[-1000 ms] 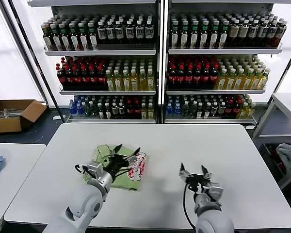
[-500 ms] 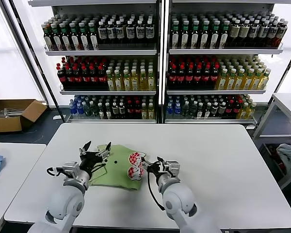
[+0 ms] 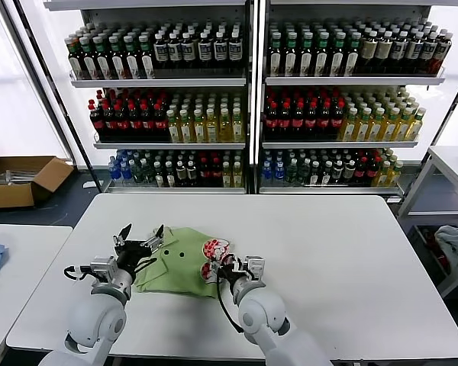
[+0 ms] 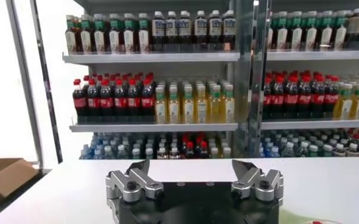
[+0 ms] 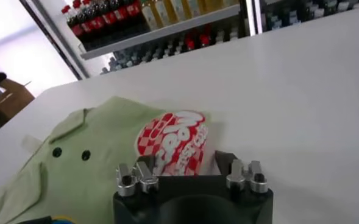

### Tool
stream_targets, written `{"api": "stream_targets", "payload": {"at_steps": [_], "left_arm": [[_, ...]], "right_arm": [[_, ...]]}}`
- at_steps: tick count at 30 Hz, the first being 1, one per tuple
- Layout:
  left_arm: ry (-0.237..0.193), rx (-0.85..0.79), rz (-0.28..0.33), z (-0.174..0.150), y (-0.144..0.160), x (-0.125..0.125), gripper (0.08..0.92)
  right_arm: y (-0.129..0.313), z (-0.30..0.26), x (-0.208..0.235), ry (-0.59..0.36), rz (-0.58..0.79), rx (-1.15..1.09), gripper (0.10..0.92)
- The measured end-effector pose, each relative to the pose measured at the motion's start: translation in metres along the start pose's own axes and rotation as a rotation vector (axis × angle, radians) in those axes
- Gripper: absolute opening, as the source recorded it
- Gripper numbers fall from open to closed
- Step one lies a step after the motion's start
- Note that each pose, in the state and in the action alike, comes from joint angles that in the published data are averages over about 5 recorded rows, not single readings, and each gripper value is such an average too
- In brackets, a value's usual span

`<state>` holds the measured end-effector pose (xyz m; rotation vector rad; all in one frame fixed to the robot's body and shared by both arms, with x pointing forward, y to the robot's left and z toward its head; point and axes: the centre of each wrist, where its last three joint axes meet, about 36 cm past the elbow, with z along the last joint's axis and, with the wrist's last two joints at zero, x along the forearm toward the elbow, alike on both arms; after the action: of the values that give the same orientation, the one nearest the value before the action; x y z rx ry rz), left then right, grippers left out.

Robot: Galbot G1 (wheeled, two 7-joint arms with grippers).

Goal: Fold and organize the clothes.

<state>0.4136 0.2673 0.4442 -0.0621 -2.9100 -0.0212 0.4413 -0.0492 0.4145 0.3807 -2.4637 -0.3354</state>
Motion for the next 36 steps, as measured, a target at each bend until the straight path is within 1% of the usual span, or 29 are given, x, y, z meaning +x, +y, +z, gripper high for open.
{"api": "stream_targets", "payload": {"at_steps": [8, 14, 18, 20, 24, 31, 34, 36], "left_arm": [[0.004, 0.001, -0.011, 0.002, 0.002, 0.0, 0.823], [0.003, 0.004, -0.012, 0.002, 0.002, 0.003, 0.823], [0.0, 0.007, -0.012, 0.002, 0.0, 0.005, 0.823], [-0.001, 0.01, -0.01, 0.002, -0.001, 0.006, 0.823], [-0.004, 0.014, -0.006, 0.002, -0.005, 0.008, 0.823], [-0.01, 0.026, 0.009, 0.001, -0.013, 0.01, 0.823], [-0.009, 0.029, 0.014, 0.002, -0.016, 0.011, 0.823], [-0.007, 0.03, 0.018, 0.003, -0.018, 0.012, 0.823]], "right_arm": [[0.005, 0.008, 0.0, 0.01, 0.006, -0.006, 0.384], [0.002, 0.009, 0.002, -0.002, 0.03, 0.017, 0.21], [-0.006, 0.004, 0.009, -0.023, 0.055, 0.044, 0.121], [-0.014, 0.001, 0.014, -0.037, 0.067, 0.059, 0.108], [-0.039, -0.009, 0.024, -0.068, 0.105, 0.098, 0.108], [-0.11, -0.031, 0.031, -0.105, 0.236, 0.214, 0.108], [-0.14, -0.039, 0.031, -0.111, 0.294, 0.259, 0.125], [-0.155, -0.041, 0.031, -0.116, 0.323, 0.284, 0.165]]}}
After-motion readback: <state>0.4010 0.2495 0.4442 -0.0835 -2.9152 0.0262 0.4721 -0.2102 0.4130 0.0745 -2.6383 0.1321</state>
